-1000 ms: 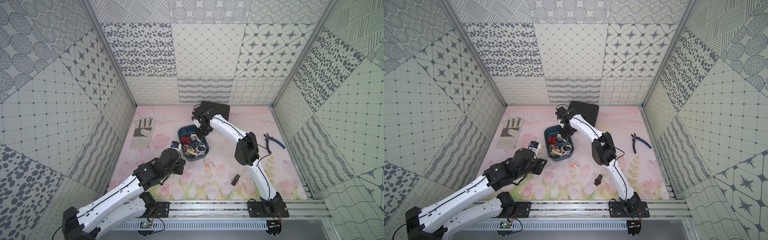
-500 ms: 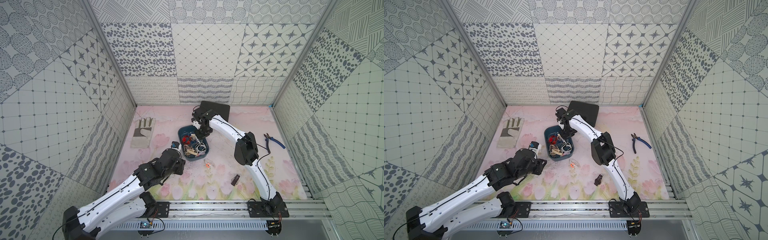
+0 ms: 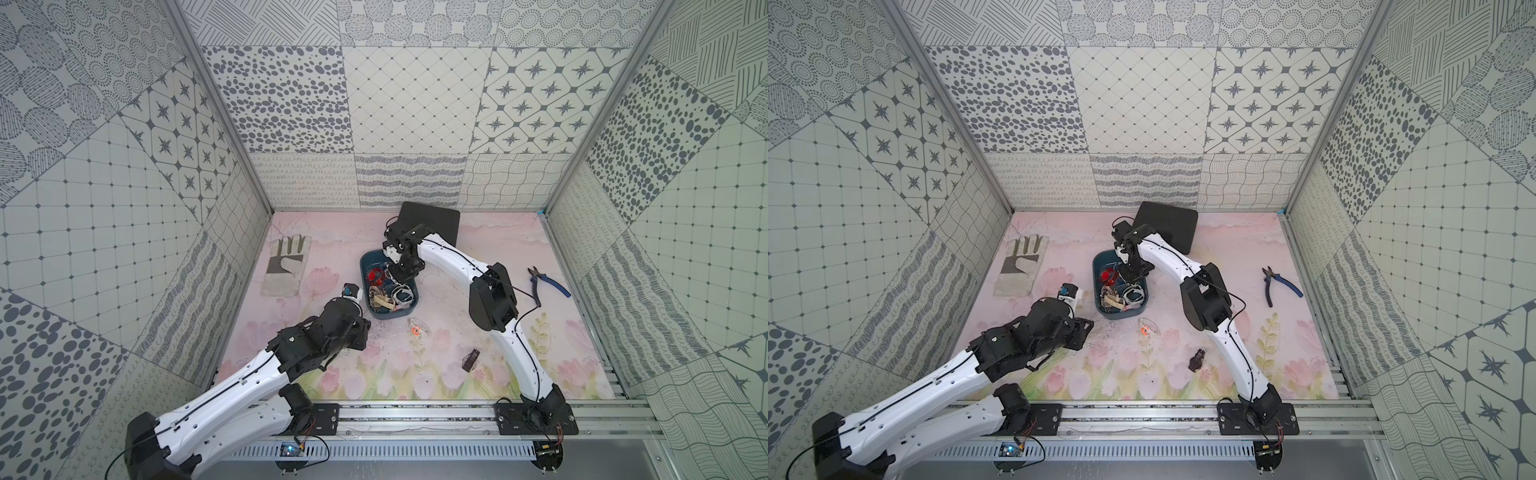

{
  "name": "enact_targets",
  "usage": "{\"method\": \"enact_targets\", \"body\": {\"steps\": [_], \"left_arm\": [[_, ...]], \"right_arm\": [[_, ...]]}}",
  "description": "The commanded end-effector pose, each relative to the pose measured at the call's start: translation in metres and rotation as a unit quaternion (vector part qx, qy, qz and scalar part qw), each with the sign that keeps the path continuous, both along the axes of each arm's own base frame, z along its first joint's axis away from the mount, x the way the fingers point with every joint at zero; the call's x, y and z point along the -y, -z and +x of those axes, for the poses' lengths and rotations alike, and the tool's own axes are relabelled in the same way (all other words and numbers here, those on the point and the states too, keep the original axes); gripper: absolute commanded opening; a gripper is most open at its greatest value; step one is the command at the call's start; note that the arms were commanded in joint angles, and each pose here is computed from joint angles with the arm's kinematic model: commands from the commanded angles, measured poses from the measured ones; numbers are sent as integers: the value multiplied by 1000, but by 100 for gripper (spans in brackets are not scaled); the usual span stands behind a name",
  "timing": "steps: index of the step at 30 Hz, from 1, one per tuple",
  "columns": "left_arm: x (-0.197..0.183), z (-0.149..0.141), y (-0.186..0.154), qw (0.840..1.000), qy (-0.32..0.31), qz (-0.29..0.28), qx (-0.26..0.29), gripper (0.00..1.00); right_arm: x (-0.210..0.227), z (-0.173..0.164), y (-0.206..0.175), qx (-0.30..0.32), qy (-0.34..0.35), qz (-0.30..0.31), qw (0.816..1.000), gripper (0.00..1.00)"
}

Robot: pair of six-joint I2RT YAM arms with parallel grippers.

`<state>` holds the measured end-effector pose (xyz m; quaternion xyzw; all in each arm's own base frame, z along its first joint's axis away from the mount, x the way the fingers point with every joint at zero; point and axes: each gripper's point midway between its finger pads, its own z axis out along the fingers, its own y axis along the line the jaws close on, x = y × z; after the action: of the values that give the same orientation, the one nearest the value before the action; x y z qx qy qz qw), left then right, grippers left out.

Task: Put the watch into the storage box
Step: Place the watch in the storage box.

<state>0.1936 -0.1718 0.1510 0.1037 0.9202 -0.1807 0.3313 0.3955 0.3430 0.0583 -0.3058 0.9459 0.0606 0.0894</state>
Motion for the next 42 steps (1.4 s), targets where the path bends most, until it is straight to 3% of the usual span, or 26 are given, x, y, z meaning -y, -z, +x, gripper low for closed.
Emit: {"method": "enact_targets", "body": {"steps": [1,9,14,18,29,42], "left_arm": [[-4,3,-1,1000,-13,3,8,33],[-2,3,-3,1000,-8,1,8,33],[-2,2,-3,1000,-8,1,8,33],[-2,3,-3,1000,-7,0,9,33],[-2,2,-5,1000,-6,-3,9,33],[0,1,-4,1000,-3,-4,7,33]], "right_arm": [[-2,1,-42,31,6,35,999,22],[-3,-3,-41,22,1,40,999,23],[-4,-1,-34,18,1,38,999,7],[-3,-1,-34,17,3,38,999,0],[-5,-18,-73,22,-4,86,996,0],[-26,-23,-69,-4,-25,102,994,0]]}}
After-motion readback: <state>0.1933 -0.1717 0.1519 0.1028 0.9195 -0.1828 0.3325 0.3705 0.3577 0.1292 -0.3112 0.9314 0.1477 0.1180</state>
